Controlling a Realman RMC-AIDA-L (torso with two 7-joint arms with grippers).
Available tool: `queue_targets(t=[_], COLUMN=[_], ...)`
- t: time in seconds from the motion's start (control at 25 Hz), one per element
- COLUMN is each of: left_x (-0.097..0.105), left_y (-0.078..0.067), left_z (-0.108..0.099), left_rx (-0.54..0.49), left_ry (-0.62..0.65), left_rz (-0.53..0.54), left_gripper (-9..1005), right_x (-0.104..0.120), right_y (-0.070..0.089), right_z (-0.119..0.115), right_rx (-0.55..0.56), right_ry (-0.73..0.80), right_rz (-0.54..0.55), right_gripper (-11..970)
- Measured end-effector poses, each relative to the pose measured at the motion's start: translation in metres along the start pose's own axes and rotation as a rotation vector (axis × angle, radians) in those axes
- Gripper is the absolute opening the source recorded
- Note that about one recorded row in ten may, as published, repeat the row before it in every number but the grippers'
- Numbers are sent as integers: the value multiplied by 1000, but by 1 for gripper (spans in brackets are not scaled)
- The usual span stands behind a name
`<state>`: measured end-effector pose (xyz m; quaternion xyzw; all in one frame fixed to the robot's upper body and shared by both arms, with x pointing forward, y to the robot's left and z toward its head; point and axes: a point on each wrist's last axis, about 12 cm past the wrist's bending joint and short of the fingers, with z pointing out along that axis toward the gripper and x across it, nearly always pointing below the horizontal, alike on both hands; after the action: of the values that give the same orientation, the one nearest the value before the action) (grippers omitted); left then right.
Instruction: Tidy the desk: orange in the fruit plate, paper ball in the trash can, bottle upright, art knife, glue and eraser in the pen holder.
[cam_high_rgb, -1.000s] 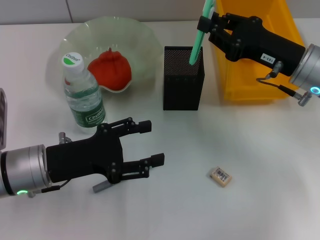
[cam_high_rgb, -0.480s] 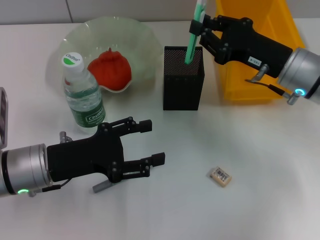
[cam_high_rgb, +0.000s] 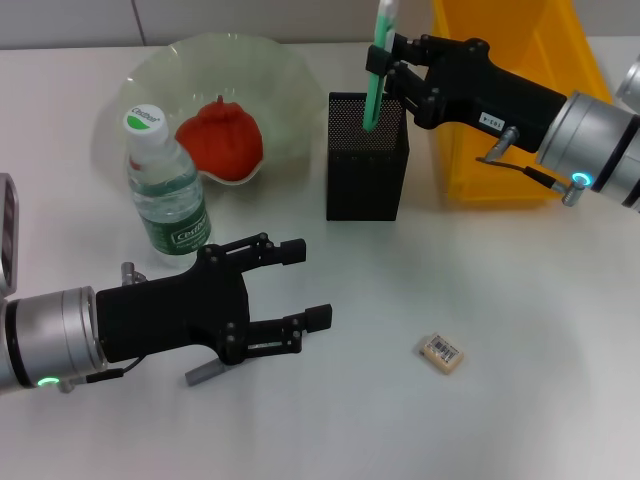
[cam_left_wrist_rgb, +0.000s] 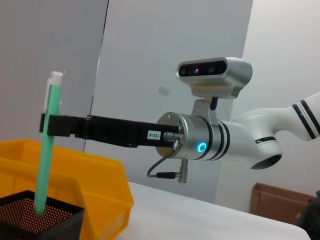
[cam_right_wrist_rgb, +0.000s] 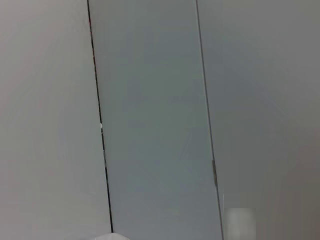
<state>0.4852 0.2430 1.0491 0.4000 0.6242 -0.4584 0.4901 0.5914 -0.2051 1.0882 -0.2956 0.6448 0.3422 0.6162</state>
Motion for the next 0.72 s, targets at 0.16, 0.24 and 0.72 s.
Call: queue_targets(t=[0.16,0.24,0.72], left_x=[0,0,0], left_y=[0,0,0], left_z=[0,0,0], left_rx=[0,0,-3], left_ry=[1,1,-1], left_rz=[0,0,0], left_gripper=[793,793,793], right_x=[0,0,-3], right_y=[0,0,3], right_z=[0,0,-7], right_rx=[0,1,-50], right_ry=[2,2,-4], right_rz=[0,1,12], right_gripper=[297,308,312])
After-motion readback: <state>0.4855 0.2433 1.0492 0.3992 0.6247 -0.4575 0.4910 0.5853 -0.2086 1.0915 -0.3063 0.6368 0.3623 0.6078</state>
